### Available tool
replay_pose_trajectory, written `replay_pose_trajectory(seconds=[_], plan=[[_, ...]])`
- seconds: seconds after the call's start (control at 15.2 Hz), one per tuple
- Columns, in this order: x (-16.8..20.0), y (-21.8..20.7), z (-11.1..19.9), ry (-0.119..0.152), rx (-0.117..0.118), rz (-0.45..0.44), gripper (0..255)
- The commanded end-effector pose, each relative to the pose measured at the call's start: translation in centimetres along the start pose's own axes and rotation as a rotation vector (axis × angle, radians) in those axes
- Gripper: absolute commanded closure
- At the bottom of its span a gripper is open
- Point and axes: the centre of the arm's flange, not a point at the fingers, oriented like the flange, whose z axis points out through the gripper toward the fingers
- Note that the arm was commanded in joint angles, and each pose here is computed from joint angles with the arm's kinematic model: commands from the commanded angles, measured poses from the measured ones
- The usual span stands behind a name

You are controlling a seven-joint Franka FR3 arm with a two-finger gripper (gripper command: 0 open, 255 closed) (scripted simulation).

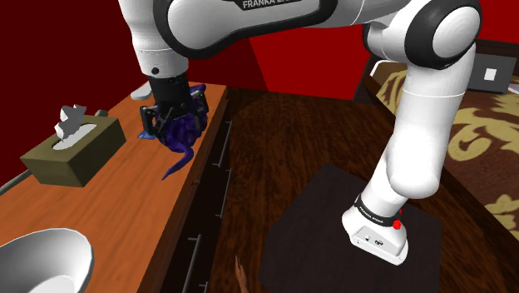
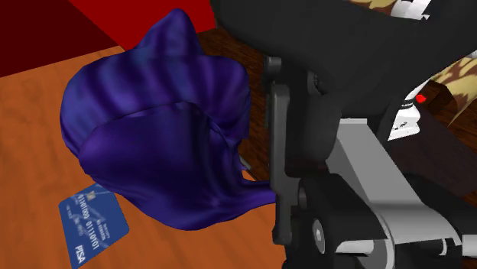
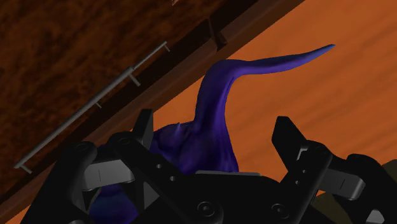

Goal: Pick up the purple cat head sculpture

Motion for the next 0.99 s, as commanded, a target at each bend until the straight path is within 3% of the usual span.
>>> replay_pose_trajectory(seconds=[0.0, 0.46, 0.53, 0.92], plan=[[0.4, -0.5, 0.9, 0.002, -0.002, 0.005, 0], [0.5, -0.7, 3.9, 0.002, -0.002, 0.005, 0], [0.5, -0.7, 3.9, 0.002, -0.002, 0.005, 255], [0.5, -0.7, 4.0, 0.002, -0.002, 0.005, 255]])
